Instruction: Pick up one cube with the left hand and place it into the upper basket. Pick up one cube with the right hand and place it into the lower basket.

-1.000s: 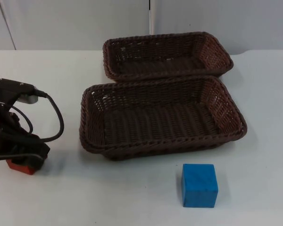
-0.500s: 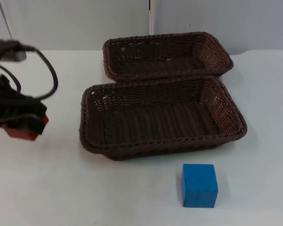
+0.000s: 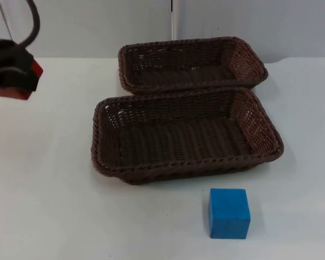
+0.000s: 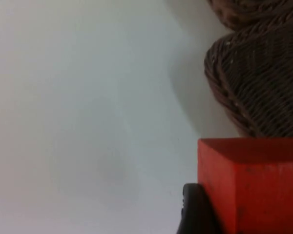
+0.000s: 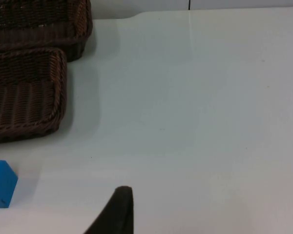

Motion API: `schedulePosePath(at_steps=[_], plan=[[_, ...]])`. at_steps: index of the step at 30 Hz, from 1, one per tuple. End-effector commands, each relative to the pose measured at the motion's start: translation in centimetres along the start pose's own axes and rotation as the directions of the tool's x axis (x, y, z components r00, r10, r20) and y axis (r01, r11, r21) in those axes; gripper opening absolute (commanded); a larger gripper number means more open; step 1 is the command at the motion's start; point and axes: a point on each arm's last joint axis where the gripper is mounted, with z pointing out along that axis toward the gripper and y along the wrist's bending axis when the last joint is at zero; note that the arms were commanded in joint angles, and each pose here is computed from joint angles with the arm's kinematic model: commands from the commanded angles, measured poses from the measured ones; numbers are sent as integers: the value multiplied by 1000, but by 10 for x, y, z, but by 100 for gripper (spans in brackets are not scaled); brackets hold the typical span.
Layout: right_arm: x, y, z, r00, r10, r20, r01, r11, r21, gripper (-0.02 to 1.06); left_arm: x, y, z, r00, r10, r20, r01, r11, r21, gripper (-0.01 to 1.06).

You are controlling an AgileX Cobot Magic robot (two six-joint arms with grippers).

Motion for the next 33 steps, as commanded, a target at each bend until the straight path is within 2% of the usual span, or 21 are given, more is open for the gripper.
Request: schedulePosePath(at_steps=[1,8,33], plan=[[0,0,0,1000,-5,6,5,1000,4,104,-3,-2,-6,1000,-13,21,13,1000,7,0],[0,0,0,1000,-5,6,5,1000,4,104,1,-7,-7,1000,-15,-25,16,999,50,0],[0,0,0,1000,-5,6,5,1000,4,104,0,-7,-7,999,-45,-13,46,997,59,0]])
